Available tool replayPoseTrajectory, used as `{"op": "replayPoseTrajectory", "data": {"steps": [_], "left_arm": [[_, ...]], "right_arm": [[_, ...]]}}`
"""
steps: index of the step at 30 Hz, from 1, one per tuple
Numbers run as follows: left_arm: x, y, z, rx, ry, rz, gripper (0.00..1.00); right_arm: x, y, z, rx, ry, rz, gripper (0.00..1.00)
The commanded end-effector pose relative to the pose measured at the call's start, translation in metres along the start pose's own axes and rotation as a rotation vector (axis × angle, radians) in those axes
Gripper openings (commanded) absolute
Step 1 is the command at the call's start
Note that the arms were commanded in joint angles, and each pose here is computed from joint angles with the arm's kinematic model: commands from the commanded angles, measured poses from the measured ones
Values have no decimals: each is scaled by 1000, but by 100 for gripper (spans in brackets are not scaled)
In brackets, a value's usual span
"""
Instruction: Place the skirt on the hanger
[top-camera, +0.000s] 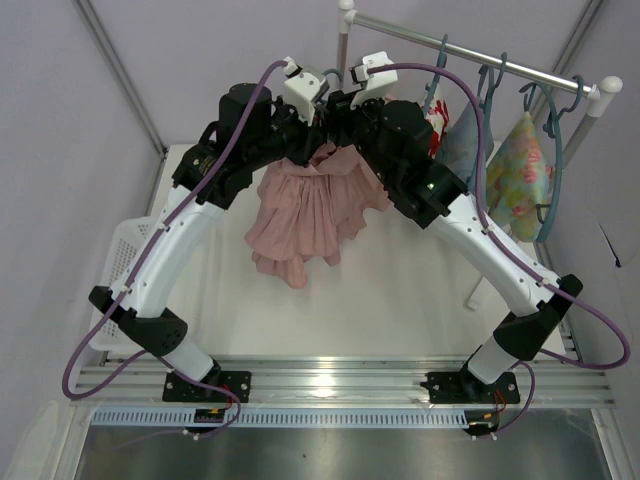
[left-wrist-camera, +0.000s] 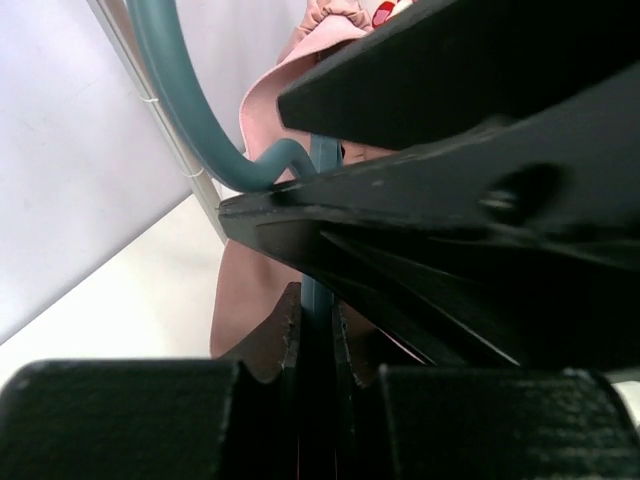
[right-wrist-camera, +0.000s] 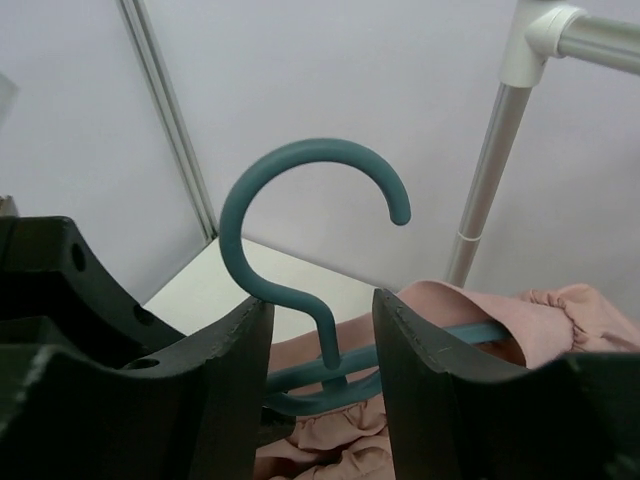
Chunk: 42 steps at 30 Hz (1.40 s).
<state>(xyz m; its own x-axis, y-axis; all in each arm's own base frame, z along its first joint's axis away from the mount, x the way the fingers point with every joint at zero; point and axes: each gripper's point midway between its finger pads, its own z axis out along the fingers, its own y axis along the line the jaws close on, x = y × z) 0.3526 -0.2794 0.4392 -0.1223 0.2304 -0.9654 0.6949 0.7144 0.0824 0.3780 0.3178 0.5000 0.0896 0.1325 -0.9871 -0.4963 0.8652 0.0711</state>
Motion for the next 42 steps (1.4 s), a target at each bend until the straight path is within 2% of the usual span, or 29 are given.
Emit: {"op": "replayPoseTrajectory", "data": {"steps": [1, 4, 5, 7, 8, 11, 12, 13, 15, 16, 19, 21, 25, 31, 39, 42], "left_arm": [[-54, -4, -33, 14, -191, 20, 0], [-58, -6, -36, 27, -206, 18, 1], [-58, -6, -36, 24, -206, 18, 1], [-58, -5, -37, 21, -206, 19, 1], [-59, -6, -38, 22, -209, 18, 2], [-64, -6, -47, 18, -237, 19, 10], [-57, -5, -45, 12, -226, 12, 16], [-59, -5, -48, 4, -236, 13, 34], [-64, -1, -60, -23, -267, 12, 49], [-66, 2, -63, -39, -277, 8, 67], [-79, 10, -79, -82, -319, -18, 87], [-86, 11, -87, -77, -333, -7, 92], [-79, 10, -90, -62, -297, 26, 92], [-45, 6, -73, 27, -165, 50, 75], [-18, -3, -61, 100, -89, 81, 74], [-6, 0, -51, 98, -53, 64, 66]], "right_arm": [[-21, -5, 3, 24, -54, 4, 49], [-22, -2, 4, 12, -61, -6, 31], [-22, -3, 4, 11, -63, -12, 18], [-27, -4, 4, 18, -76, -15, 5], [-27, -6, 4, 25, -79, -22, 0], [-34, -12, 4, 43, -100, -24, 0], [-36, -13, 3, 43, -107, -20, 0], [-40, -17, 2, 47, -120, -18, 0], [-43, -18, 1, 35, -132, -19, 0], [-43, -19, 1, 32, -139, -23, 0], [-48, -20, 0, 19, -153, -40, 0], [-49, -19, 0, 9, -154, -42, 0], [-51, -15, -2, -17, -160, -49, 0], [-52, -12, -4, -40, -156, -50, 0], [-55, -10, -5, -52, -162, -40, 0], [-57, -7, -6, -68, -169, -29, 0]]}}
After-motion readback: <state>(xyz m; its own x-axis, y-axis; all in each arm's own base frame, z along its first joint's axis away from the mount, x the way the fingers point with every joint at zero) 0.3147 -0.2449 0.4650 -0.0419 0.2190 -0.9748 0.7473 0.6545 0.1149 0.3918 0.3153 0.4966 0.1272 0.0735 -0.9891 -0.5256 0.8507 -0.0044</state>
